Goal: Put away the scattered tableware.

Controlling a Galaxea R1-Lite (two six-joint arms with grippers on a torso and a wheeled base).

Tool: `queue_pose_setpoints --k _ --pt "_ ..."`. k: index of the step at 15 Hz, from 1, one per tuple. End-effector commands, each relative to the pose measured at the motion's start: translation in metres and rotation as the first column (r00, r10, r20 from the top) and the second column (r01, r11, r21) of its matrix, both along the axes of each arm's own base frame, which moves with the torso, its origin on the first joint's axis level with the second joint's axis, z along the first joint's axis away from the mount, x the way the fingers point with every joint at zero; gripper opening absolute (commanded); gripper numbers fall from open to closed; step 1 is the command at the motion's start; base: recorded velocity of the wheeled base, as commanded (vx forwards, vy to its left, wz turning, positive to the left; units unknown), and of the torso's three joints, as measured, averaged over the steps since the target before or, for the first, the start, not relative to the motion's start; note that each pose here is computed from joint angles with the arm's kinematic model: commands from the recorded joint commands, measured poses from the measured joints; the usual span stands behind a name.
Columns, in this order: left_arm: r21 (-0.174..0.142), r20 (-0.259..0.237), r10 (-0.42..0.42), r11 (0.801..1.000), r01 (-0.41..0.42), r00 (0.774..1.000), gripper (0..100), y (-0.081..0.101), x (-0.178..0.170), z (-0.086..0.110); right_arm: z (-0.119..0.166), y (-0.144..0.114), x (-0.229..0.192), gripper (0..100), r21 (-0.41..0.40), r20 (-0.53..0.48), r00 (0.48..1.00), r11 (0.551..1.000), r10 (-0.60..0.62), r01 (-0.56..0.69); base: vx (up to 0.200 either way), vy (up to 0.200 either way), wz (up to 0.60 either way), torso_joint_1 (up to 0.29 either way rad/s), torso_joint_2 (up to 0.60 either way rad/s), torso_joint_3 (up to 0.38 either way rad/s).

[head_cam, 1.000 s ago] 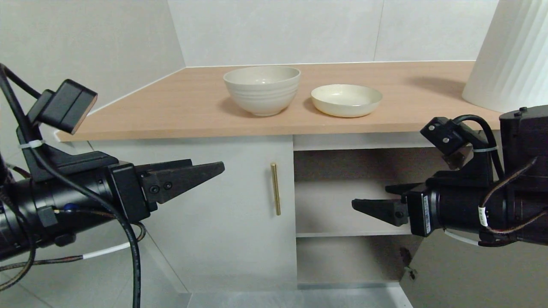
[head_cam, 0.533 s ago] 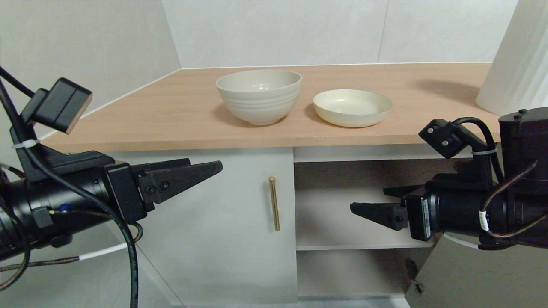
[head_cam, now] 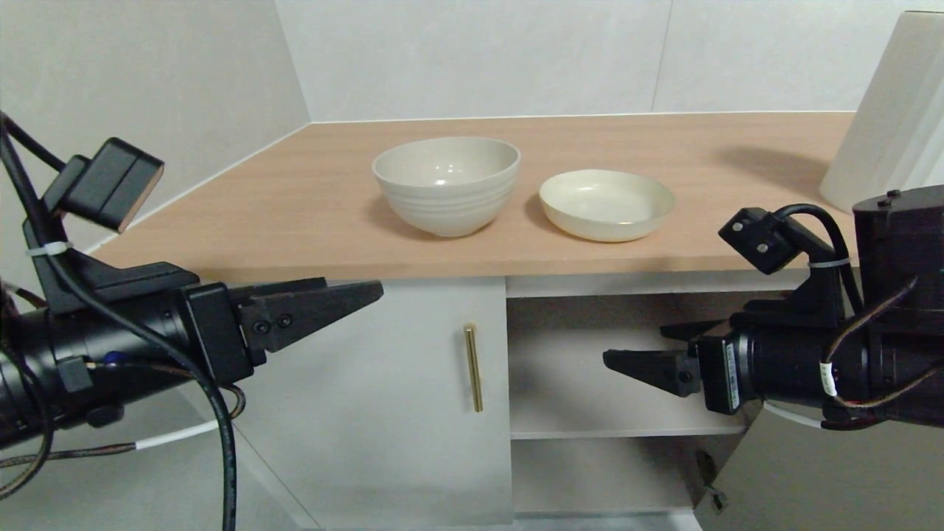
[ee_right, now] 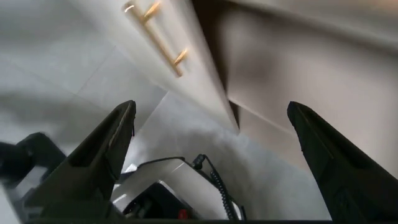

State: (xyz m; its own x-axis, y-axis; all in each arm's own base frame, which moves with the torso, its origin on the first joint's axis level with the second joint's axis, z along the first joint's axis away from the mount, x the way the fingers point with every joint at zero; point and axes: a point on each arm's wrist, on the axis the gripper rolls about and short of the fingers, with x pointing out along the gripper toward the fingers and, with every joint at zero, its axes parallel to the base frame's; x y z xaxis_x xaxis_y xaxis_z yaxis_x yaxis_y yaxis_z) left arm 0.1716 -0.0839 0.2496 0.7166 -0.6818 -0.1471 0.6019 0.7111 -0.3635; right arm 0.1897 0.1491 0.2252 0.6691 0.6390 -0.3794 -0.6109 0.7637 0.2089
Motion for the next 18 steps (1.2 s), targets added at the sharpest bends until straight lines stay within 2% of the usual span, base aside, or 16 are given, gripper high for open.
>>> queue_pose_setpoints --k 1,3,7,9,10,11,13,15,16,18 --pt "0.008 -0.015 0.02 1.0 -0.02 1.0 100 0.002 0.002 0.003 0.001 0.0 0.0 100 0.004 0.005 1.0 1.0 0.002 -0.002 0.0 0.0 0.0 0.188 -0.58 -0.32" --pt "0.03 -0.047 0.066 0.997 -0.065 0.997 100 0.005 0.003 0.008 0.0 0.001 0.001 100 0.0 0.002 1.0 1.0 0.001 -0.001 0.0 0.0 0.0 0.159 -0.55 -0.286" --pt "0.04 -0.072 0.058 0.998 -0.055 0.996 100 0.001 0.013 0.005 -0.001 0.001 0.002 100 -0.001 -0.003 1.0 1.0 -0.002 0.002 0.0 0.0 0.0 0.174 -0.47 -0.288" --pt "0.053 -0.105 0.059 0.997 -0.054 0.993 100 -0.004 0.022 -0.002 -0.003 0.002 0.004 100 -0.006 -0.007 1.0 1.0 -0.006 0.006 0.0 0.0 0.0 0.188 -0.47 -0.281" --pt "0.06 -0.136 0.062 0.997 -0.054 0.989 100 -0.006 0.029 -0.007 -0.004 0.003 0.005 100 -0.009 -0.011 1.0 1.0 -0.006 0.006 0.0 0.0 0.0 0.203 -0.48 -0.281" --pt "0.046 -0.165 0.068 0.997 -0.061 0.984 100 -0.008 0.034 -0.01 -0.005 0.004 0.006 100 -0.014 -0.017 1.0 1.0 -0.008 0.007 0.0 0.0 0.0 0.207 -0.48 -0.276" --pt "0.019 -0.252 0.083 0.997 -0.08 0.964 100 -0.012 0.042 -0.01 -0.007 0.004 0.008 100 -0.017 -0.02 1.0 1.0 -0.011 0.01 0.0 0.0 0.0 0.21 -0.48 -0.276" --pt "0.013 -0.338 0.105 0.994 -0.106 0.935 100 -0.014 0.048 -0.008 -0.007 0.004 0.009 100 -0.017 -0.02 1.0 1.0 -0.015 0.015 0.0 0.0 0.0 0.208 -0.46 -0.261" --pt "-0.001 -0.407 0.122 0.991 -0.134 0.905 100 -0.015 0.053 -0.006 -0.007 0.004 0.01 100 -0.016 -0.021 1.0 1.0 -0.017 0.017 0.0 0.0 0.0 0.1 -0.24 -0.134" --pt "-0.002 -0.474 0.135 0.988 -0.154 0.87 100 -0.019 0.061 -0.01 -0.01 0.005 0.012 100 -0.024 -0.031 0.999 1.0 -0.019 0.018 0.0 0.0 0.0 0.051 -0.1 -0.058"
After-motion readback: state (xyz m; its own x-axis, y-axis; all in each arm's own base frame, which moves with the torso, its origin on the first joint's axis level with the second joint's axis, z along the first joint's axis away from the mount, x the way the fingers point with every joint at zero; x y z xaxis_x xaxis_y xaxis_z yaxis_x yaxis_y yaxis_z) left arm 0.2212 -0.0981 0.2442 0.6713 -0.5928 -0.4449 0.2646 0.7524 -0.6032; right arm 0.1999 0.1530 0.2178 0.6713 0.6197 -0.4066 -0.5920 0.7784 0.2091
